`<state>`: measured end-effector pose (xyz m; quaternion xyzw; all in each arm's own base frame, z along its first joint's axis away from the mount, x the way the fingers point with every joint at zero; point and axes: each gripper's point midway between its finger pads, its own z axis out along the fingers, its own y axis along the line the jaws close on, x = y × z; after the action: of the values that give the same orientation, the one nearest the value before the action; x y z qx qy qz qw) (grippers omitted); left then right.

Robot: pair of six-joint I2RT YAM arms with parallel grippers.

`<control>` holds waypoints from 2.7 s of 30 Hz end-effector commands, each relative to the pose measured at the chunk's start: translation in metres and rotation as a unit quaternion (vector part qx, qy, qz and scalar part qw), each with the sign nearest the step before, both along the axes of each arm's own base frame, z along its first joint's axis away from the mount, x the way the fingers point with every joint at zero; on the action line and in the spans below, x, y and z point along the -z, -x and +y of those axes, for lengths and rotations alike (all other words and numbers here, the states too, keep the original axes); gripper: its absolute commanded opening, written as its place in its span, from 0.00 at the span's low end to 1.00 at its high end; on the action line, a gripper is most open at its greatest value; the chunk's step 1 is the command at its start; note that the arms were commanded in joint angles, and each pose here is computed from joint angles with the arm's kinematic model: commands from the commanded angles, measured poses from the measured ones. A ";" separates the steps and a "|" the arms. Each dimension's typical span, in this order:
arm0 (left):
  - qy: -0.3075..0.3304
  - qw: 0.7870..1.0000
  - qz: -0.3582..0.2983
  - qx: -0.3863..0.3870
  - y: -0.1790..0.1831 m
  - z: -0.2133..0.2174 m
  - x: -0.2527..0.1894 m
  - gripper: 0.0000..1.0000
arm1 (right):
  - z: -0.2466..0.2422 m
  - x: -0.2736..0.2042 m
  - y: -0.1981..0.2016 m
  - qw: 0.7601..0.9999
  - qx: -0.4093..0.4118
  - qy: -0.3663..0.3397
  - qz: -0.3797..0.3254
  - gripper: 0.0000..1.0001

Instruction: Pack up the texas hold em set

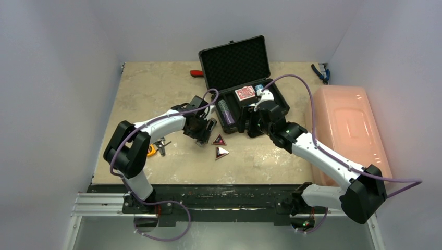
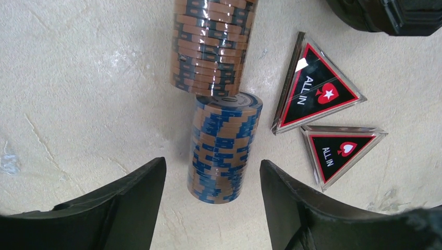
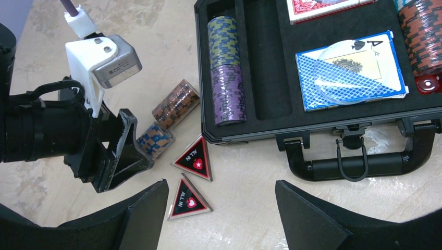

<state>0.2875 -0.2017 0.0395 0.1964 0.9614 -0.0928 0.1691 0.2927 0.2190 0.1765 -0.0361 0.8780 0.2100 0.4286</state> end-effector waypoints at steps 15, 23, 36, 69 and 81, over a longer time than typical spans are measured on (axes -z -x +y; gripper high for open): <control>0.017 0.998 -0.039 0.049 -0.001 -0.016 0.002 0.49 | 0.011 -0.013 -0.002 1.000 -0.020 -0.019 -0.011 0.79; 0.026 0.997 -0.035 0.057 0.003 -0.018 0.004 0.52 | 0.015 -0.014 -0.002 0.999 -0.025 -0.022 -0.008 0.80; 0.040 0.997 -0.028 0.061 0.007 -0.024 0.006 0.21 | 0.017 -0.019 -0.001 0.999 -0.031 -0.028 -0.007 0.80; 0.305 0.931 -0.159 0.120 0.036 -0.074 -0.191 0.00 | 0.039 -0.089 0.015 0.965 0.013 -0.263 0.002 0.93; 0.340 0.914 -0.184 0.123 0.038 -0.080 -0.214 0.00 | 0.071 -0.070 0.020 0.953 -0.031 -0.292 0.071 0.89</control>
<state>0.2415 -0.2643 0.1973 0.2467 0.8472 -0.3476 0.3170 0.2783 0.2776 0.2357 0.0841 0.8186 0.4345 0.3660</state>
